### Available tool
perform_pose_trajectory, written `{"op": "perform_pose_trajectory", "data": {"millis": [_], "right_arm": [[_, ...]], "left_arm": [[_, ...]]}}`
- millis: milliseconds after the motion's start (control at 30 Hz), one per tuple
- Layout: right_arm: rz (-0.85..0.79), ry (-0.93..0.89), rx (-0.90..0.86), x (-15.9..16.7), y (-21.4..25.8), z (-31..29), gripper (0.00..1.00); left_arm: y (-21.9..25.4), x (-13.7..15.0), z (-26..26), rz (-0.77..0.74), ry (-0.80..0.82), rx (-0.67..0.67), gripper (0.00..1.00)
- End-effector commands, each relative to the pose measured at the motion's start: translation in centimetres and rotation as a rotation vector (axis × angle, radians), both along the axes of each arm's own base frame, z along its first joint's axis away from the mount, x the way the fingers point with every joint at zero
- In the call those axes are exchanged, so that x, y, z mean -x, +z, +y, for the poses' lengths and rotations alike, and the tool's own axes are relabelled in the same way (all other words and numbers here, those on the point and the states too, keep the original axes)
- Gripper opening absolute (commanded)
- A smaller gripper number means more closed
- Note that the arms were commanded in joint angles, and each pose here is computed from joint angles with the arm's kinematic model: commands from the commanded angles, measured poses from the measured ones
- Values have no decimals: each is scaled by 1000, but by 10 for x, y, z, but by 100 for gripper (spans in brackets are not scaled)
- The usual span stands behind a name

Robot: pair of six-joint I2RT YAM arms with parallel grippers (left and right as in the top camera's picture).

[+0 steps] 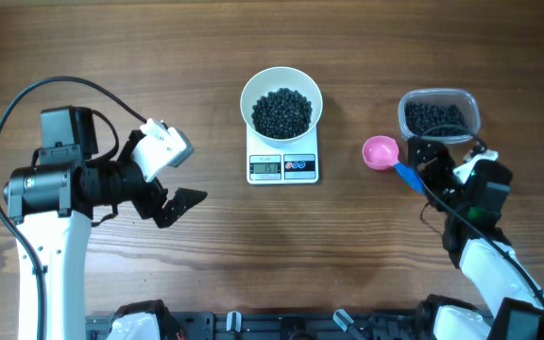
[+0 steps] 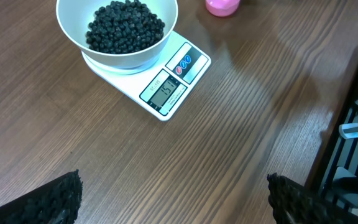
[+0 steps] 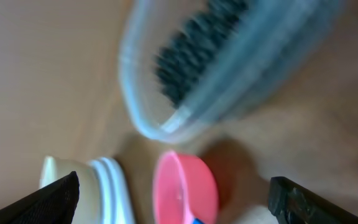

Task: Scoop item into bowl and weigh 150g on scale
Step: 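Lower the pink scoop onto the table and release it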

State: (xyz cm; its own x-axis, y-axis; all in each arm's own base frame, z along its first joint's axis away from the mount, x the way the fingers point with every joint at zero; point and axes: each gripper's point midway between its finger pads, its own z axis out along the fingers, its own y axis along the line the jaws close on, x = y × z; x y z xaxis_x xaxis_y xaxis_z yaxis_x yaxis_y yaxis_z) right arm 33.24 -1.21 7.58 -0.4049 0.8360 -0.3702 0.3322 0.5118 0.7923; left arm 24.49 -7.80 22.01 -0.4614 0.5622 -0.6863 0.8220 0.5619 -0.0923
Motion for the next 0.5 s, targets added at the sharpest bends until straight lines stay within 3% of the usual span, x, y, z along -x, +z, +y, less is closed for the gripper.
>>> {"op": "perform_pose_trajectory", "data": {"millis": [0, 200, 467], "right_arm": [[10, 72, -43, 1, 1, 13, 100], [263, 44, -109, 38, -44, 18, 100], [349, -103, -16, 47, -62, -9, 100]], "left_arm": [[5, 0, 0, -31, -16, -9, 100], [5, 0, 0, -31, -16, -9, 100], [5, 0, 0, -31, -16, -9, 100]]}}
